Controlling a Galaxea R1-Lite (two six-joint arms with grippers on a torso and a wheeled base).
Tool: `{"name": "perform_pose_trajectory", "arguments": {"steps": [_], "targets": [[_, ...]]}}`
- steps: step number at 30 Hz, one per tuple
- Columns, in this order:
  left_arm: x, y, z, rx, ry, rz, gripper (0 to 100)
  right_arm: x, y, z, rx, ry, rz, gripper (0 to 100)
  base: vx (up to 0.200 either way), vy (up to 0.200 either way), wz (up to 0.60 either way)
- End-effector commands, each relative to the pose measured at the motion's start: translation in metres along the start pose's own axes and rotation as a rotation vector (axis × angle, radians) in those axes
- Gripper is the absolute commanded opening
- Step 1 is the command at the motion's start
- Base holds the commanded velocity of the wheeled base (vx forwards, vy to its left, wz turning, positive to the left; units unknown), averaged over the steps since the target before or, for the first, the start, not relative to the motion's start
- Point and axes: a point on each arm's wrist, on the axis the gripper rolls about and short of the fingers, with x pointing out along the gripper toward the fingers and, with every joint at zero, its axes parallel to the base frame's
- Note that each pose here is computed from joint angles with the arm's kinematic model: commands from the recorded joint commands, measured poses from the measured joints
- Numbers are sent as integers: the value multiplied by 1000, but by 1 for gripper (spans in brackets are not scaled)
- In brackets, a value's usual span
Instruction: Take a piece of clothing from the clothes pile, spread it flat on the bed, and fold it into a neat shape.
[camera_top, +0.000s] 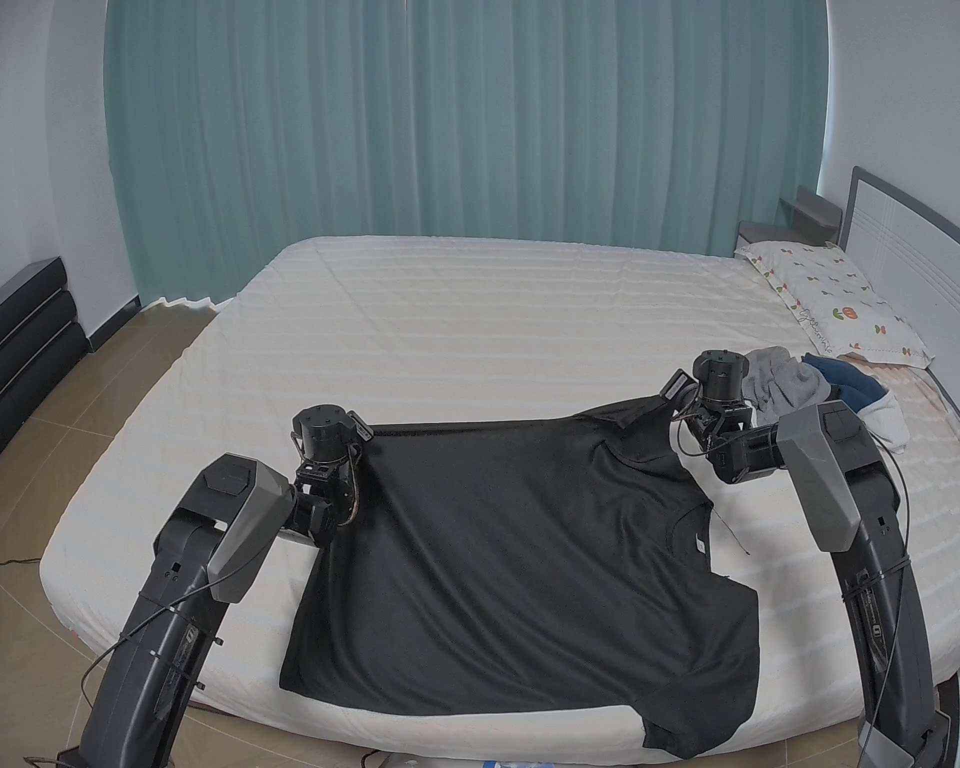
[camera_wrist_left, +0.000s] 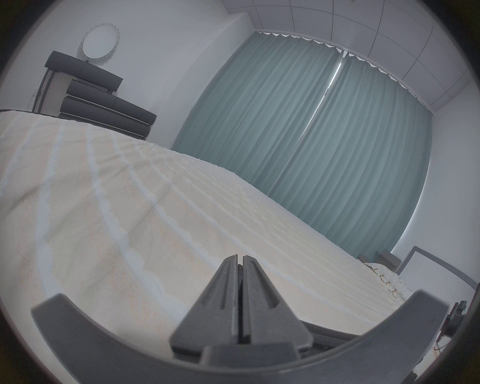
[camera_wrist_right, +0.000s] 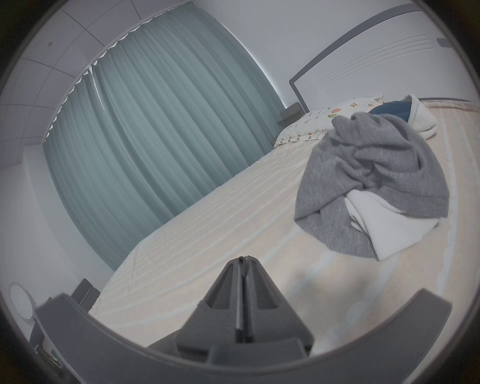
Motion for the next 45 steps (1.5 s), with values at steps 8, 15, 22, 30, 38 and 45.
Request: {"name": "perform_pose_trajectory", "arguments": {"steps": [8, 15, 22, 30, 38, 45], "targets": [[-1, 3, -5, -3, 5, 8, 100, 0, 0, -4, -5, 10, -2, 100, 0, 0, 0], [-3, 2, 30, -60, -46, 54, 100, -24, -13, 12, -36, 117, -15, 100, 0, 0, 0], [-21, 1, 67, -168, -3, 106, 100, -51, -34, -3, -110, 298, 47, 100, 0, 0, 0], [-36, 11, 61, -144, 115, 112, 100, -48, -36, -20, -133, 326, 51, 100, 0, 0, 0], [-54, 18, 53, -130, 252, 76, 100, -47, -41, -31, -146, 358, 42, 0, 0, 0, 0], [-63, 22, 49, -121, 334, 68, 100, -30, -38, -16, -128, 260, 42, 0, 0, 0, 0]]}}
